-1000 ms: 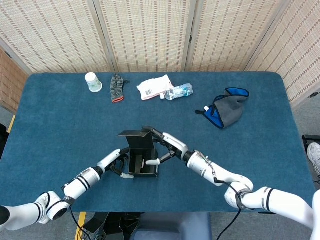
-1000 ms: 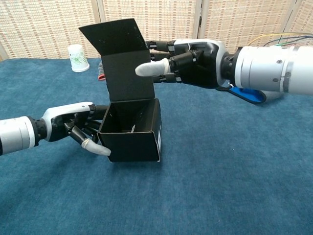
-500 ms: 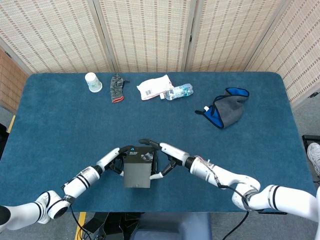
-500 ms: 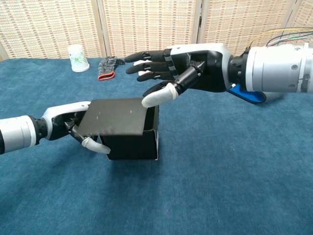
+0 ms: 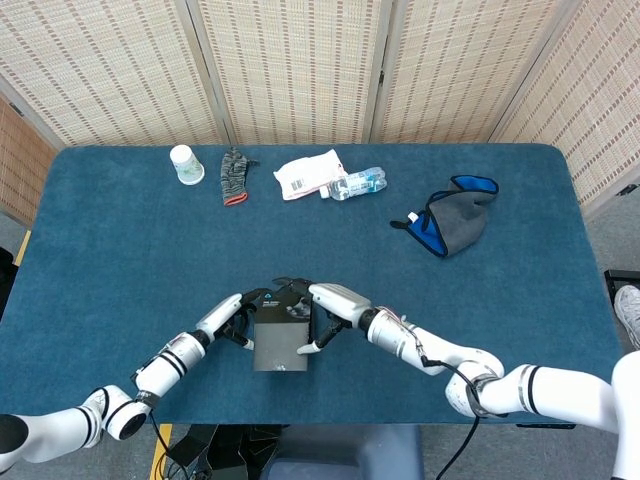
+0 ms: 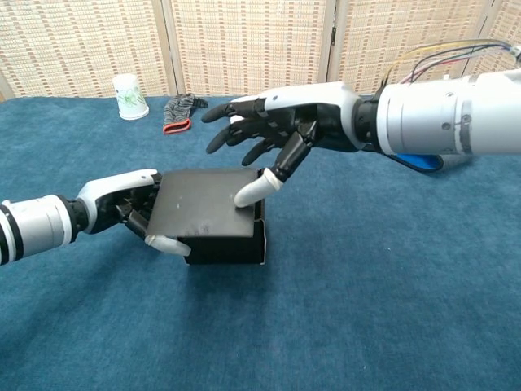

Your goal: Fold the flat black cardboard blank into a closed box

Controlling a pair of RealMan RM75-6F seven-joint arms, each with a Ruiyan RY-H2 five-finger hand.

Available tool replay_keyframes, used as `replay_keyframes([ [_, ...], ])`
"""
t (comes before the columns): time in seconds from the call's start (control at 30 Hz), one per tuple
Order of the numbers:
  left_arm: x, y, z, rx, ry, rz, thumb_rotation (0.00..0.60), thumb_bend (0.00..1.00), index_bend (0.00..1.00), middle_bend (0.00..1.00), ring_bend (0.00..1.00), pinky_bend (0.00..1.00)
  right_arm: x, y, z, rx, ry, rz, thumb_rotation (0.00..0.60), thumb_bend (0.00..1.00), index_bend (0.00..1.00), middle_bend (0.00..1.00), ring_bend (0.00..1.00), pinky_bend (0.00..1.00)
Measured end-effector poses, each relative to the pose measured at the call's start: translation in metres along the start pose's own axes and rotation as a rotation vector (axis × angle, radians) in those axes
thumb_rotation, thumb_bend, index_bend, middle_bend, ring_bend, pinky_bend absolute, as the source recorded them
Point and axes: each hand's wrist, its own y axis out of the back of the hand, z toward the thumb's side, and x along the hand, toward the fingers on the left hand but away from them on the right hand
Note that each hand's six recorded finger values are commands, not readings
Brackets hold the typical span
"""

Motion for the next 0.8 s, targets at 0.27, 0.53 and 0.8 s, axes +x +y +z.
replay_keyframes([
  [0.27,0.002,0.001,-0.003,0.008,0.028,0.034,0.600,0.13,0.25,0.29,0.50,0.69,-0.009,-0.004,-0.001,0.255,-0.063,-0.033,0.600,0.00,0.13,0.22,0.11,0.16],
  [0.53,-0.001,0.000,-0.005,0.044,0.064,0.049,0.600,0.13,0.20,0.28,0.50,0.69,-0.021,-0.008,0.001,0.486,-0.138,-0.092,0.600,0.00,0.15,0.22,0.11,0.17],
  [0.8,-0.002,-0.001,-0.005,0.034,0.090,0.071,0.600,0.13,0.19,0.27,0.50,0.69,-0.031,-0.025,0.004,0.585,-0.173,-0.125,0.600,0.00,0.15,0.16,0.11,0.17],
])
